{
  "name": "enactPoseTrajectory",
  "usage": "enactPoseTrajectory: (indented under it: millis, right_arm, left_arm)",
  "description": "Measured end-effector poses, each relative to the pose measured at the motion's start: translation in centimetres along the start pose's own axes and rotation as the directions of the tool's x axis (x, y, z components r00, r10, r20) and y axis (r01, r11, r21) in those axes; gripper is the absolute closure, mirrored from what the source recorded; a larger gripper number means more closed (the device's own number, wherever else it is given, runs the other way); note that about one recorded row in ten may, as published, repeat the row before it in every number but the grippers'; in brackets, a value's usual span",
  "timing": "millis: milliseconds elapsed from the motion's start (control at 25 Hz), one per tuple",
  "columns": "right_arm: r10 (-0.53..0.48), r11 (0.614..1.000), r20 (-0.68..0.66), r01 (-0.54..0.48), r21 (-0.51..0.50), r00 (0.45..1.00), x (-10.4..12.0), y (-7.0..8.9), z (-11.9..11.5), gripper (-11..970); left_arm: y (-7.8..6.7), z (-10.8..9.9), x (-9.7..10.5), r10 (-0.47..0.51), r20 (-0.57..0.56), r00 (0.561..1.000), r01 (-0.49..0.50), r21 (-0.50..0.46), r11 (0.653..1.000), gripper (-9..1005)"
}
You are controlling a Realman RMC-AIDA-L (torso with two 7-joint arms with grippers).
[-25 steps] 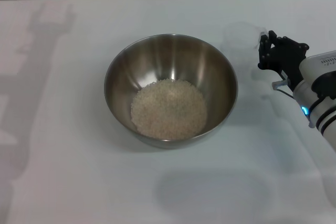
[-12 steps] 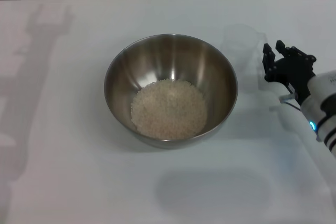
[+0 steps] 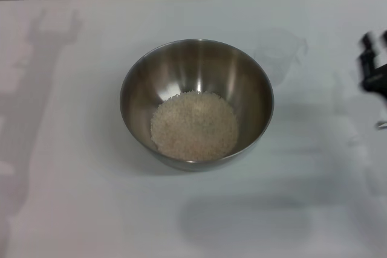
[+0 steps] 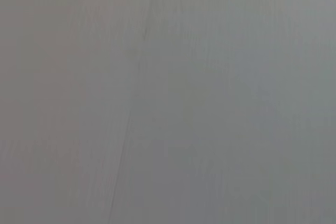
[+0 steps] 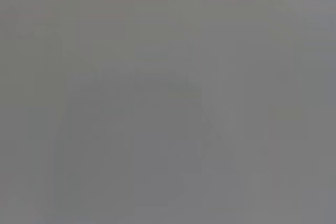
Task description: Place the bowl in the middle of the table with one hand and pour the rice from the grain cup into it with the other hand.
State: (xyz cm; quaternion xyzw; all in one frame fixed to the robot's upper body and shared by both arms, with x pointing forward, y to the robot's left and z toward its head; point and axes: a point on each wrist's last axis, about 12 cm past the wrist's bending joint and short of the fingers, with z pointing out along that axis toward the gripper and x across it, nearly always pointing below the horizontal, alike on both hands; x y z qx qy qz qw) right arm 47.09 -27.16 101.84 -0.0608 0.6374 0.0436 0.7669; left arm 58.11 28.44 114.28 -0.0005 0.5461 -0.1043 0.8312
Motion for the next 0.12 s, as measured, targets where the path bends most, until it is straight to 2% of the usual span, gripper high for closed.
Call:
enactPoseTrajectory:
  millis: [120]
  right_arm:
    - [-0.011,0.998,0.094,0.005,0.06,0.996,-1.1,-2.0,0.3,706]
  left_arm:
    - [0.0,-0.1,0.1,0.0,-0.002,1.0,0.0,0.0,1.0,271]
